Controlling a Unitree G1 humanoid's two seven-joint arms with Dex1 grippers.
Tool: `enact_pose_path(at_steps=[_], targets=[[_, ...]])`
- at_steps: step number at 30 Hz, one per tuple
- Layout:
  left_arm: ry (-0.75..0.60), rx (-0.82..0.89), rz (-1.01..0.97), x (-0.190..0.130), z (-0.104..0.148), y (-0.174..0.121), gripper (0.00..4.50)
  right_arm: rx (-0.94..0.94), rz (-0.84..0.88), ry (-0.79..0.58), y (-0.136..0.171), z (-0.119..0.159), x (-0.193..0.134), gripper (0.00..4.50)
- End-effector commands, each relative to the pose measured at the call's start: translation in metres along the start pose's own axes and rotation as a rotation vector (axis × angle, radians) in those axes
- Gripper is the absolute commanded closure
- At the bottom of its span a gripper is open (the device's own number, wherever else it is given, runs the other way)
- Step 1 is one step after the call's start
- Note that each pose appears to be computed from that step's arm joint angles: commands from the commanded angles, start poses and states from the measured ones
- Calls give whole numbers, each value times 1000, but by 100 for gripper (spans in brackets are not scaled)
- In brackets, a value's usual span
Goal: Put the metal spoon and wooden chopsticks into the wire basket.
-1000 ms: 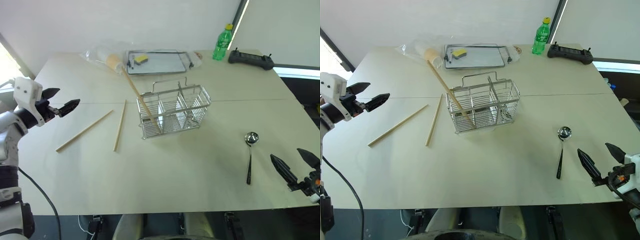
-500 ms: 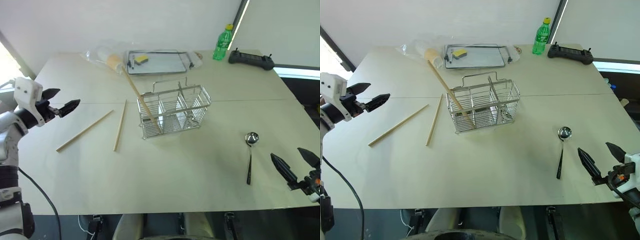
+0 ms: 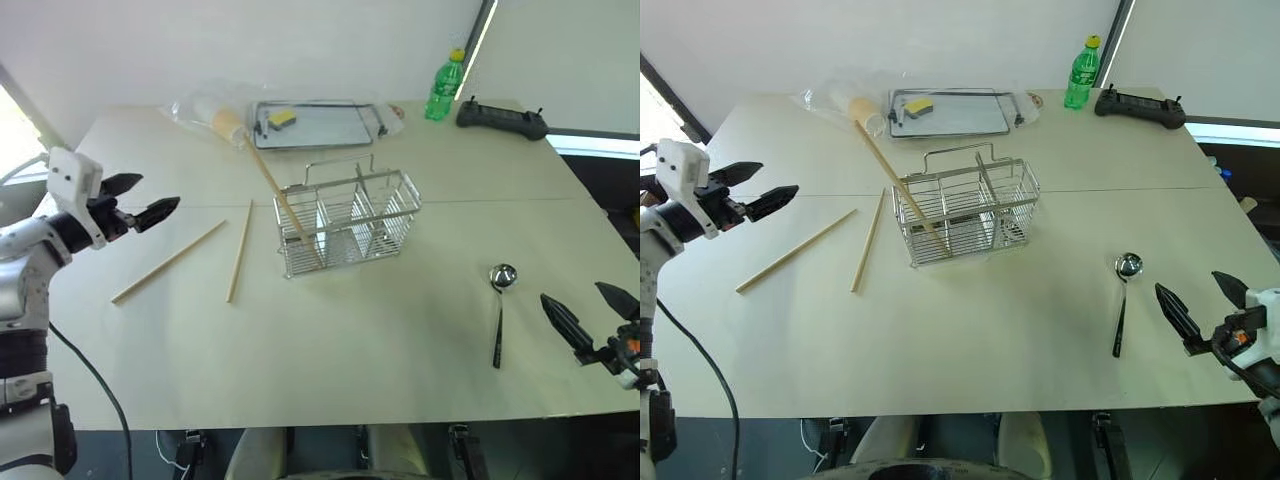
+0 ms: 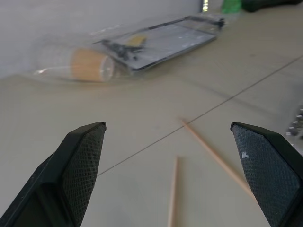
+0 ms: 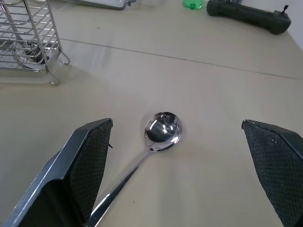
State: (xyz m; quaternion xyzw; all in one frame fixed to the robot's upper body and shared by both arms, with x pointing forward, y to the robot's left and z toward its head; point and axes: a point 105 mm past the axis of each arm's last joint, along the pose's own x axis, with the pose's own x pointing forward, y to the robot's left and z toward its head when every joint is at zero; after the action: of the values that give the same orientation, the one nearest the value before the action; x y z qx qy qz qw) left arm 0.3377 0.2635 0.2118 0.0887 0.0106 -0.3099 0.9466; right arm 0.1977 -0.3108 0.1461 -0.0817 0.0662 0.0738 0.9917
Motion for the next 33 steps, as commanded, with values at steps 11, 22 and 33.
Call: enact_pose_path(at_steps=[11,22,33], targets=[[65,22,-667,-1,37,-135,5,202,-172,134,30,-10,45,0],[106,54,-858,2,30,-172,5,191,-296,294,35,-49,55,0],[125,70,-946,4,29,-176,5,240,-333,338,31,-66,71,0]])
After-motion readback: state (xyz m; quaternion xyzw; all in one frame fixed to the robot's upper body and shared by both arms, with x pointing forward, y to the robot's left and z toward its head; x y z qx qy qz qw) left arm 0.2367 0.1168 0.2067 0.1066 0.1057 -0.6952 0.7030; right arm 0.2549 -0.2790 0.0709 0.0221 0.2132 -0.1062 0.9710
